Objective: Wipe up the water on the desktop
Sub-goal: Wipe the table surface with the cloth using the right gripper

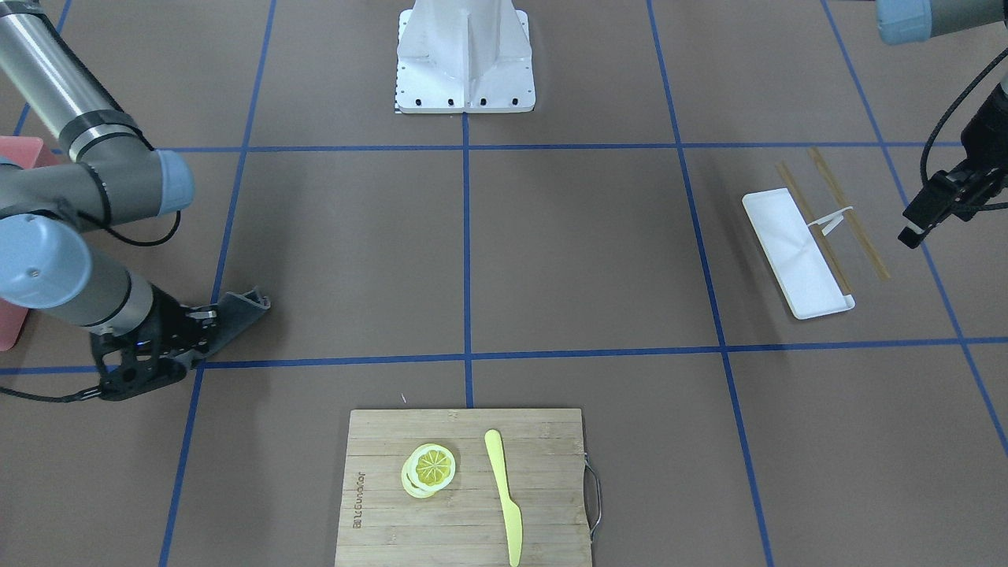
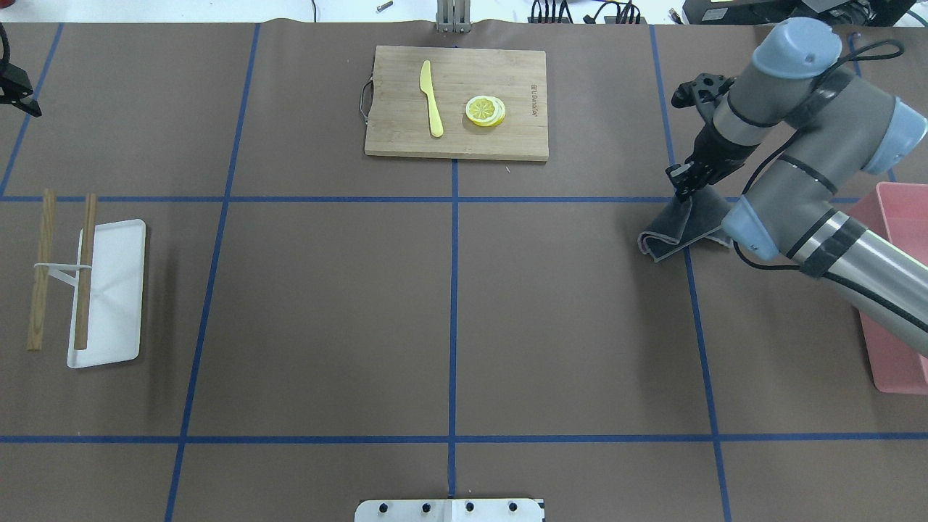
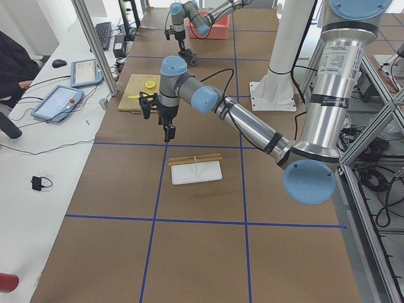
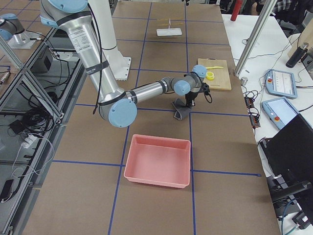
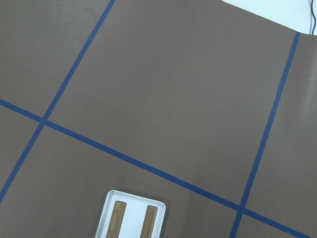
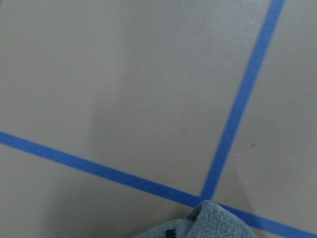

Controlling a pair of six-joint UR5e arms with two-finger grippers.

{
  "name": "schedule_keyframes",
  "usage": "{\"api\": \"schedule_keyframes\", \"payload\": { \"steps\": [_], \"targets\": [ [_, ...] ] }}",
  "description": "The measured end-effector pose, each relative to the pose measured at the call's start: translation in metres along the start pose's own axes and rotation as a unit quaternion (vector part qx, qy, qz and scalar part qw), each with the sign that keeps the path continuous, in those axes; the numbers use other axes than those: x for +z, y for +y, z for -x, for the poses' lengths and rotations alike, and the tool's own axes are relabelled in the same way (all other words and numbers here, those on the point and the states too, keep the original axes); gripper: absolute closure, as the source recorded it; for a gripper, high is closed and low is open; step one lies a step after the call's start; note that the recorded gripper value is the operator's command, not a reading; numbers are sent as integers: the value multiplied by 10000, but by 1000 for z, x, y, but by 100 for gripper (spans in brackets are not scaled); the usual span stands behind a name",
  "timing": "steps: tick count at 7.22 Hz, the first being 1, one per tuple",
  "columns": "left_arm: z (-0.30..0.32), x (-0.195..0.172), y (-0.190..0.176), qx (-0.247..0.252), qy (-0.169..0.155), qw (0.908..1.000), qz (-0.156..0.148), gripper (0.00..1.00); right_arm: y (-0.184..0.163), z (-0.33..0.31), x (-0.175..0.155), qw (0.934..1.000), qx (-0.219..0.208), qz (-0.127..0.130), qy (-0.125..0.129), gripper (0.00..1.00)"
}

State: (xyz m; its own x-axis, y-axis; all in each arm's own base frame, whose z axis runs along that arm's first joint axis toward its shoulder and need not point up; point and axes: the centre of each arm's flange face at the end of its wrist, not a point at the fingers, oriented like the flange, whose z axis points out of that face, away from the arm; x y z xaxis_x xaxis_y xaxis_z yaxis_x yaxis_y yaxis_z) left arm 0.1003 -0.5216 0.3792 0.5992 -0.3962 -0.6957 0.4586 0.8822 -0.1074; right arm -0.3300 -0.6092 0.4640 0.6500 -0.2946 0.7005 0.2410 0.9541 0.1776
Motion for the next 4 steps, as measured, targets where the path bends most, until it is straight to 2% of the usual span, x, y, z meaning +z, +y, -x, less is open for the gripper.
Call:
{"api": "schedule_keyframes", "payload": {
  "steps": [2, 4],
  "targets": [
    [1, 1, 0, -21, -11, 10000, 6, 1, 0, -17, -3, 10000, -90, 21, -26, 100],
    [6, 6, -1, -44, -63, 10000, 32, 1, 22, 16, 19, 9995, -222, 174, -110, 100]
  ]
}}
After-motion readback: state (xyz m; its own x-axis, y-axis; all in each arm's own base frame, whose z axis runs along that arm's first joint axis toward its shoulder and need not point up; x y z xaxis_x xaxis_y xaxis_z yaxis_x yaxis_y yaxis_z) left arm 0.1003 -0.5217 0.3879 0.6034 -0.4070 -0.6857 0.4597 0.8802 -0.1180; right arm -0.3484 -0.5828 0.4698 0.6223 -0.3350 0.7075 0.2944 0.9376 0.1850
